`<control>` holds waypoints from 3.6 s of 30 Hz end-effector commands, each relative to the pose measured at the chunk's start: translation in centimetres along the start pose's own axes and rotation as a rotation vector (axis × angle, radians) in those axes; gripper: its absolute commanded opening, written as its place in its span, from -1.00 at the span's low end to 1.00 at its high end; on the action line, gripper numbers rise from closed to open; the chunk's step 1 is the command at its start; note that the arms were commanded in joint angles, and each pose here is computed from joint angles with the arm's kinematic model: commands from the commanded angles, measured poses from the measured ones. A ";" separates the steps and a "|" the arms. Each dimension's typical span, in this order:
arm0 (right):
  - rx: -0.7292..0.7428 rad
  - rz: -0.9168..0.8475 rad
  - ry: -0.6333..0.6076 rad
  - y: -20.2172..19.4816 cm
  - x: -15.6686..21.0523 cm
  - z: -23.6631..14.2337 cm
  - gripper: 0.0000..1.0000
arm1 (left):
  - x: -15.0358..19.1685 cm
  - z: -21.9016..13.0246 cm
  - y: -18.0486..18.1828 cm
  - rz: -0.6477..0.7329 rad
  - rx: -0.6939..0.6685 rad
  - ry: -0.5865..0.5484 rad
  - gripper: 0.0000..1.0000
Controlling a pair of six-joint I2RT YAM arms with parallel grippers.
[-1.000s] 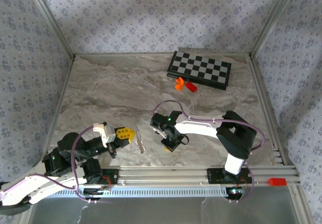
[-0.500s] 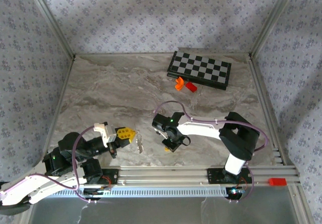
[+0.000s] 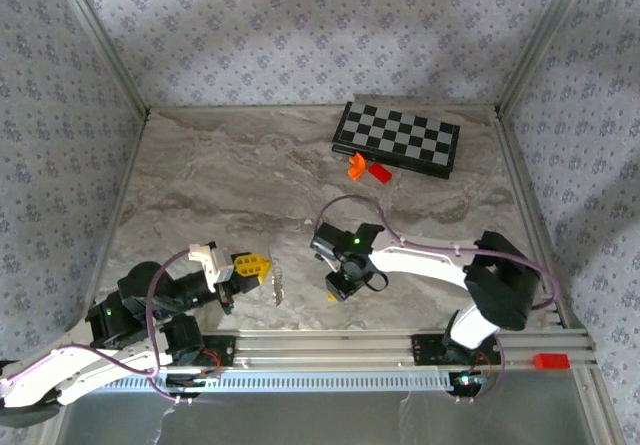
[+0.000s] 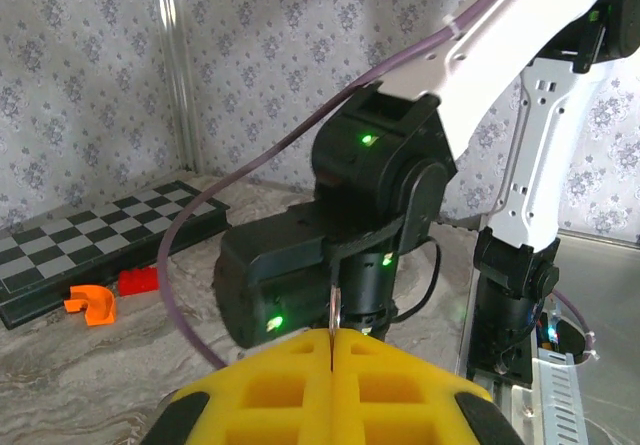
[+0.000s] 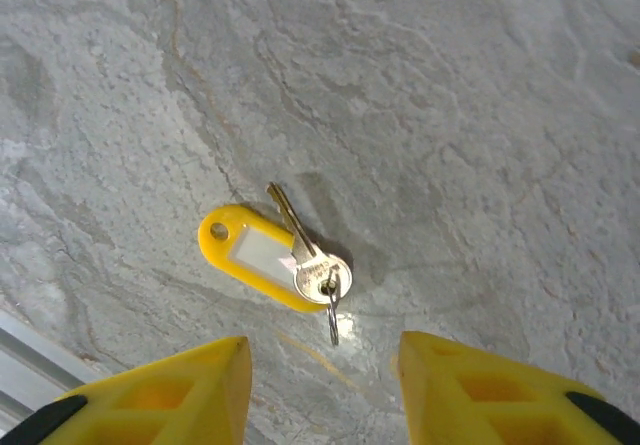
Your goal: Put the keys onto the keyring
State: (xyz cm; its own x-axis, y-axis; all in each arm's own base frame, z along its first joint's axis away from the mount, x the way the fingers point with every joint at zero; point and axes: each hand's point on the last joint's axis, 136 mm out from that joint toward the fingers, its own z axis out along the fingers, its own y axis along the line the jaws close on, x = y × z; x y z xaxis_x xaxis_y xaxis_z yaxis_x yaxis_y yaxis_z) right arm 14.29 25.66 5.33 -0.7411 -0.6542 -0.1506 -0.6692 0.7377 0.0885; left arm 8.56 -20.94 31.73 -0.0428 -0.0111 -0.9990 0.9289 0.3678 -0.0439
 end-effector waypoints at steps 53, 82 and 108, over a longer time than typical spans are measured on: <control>-0.183 0.008 -0.562 0.4 1.0 2.6 -0.50 | -1.8 0.7 -0.5 -0.015 0.026 -0.055 -1.00; -0.238 -0.114 -0.655 2.1 0.5 -4.2 -1.00 | -1.5 1.1 -0.3 -0.001 0.016 -0.039 -1.00; 0.021 -0.029 -0.269 -1.2 -4.3 -1.2 -1.00 | -0.7 1.4 0.0 0.009 0.002 -0.010 -1.00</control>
State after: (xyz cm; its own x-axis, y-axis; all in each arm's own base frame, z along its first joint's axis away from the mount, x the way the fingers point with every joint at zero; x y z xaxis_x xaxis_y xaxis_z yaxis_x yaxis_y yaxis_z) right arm 17.54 27.35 6.91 -0.6900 -0.5915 -0.4172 -0.6815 0.7251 0.0988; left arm 9.12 -22.58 31.16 -0.0588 0.0187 -0.9981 0.9317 0.3600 -0.0481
